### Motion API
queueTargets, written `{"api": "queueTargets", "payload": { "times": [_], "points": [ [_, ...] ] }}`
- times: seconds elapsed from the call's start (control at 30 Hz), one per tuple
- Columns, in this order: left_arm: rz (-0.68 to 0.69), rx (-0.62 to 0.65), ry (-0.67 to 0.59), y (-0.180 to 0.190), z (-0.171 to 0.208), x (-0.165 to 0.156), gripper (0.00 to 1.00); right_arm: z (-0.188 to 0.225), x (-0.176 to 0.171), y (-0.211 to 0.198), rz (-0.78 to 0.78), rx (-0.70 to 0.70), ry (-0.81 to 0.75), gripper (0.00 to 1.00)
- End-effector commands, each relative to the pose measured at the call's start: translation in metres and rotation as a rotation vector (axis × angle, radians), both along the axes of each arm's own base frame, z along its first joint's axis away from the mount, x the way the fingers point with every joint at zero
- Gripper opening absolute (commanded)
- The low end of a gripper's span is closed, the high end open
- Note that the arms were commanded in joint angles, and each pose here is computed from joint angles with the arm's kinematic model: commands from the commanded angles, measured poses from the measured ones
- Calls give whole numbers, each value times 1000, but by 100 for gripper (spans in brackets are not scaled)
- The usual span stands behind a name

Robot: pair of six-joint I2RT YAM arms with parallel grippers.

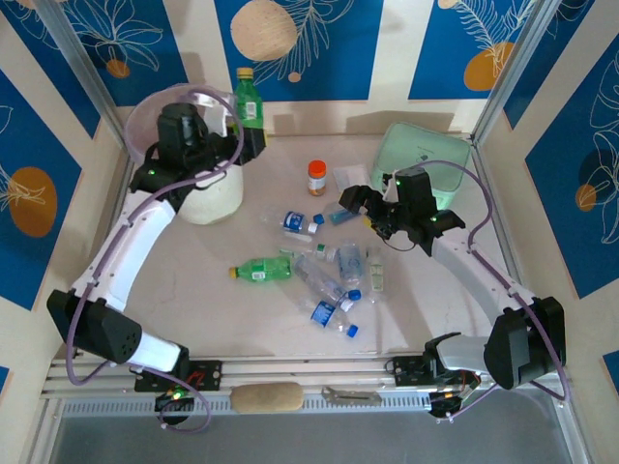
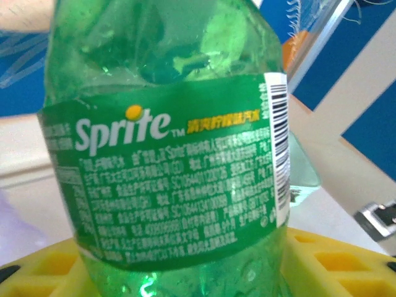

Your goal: Put the plastic bottles in the bin

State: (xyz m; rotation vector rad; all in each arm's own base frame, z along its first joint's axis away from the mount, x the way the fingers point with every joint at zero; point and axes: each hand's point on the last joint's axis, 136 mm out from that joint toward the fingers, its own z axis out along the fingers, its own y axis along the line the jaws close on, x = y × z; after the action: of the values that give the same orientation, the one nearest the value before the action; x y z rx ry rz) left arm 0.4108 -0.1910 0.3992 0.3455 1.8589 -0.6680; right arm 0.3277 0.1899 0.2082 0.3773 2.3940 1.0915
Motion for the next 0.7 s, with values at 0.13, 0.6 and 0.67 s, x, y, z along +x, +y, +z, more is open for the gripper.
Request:
{"api": "queueTargets", "payload": {
  "times": [0.13,0.6,0.67],
  "points": [
    [146,156,-89,68,35,15,54,-7,-5,-3,7,-45,6,99],
    [335,192,30,155,4,63,56,-8,-7,-9,-13,-64,14,99],
    [354,207,69,164,-11,68,56,-8,-7,-9,-16,-62,16,99]
  ]
}}
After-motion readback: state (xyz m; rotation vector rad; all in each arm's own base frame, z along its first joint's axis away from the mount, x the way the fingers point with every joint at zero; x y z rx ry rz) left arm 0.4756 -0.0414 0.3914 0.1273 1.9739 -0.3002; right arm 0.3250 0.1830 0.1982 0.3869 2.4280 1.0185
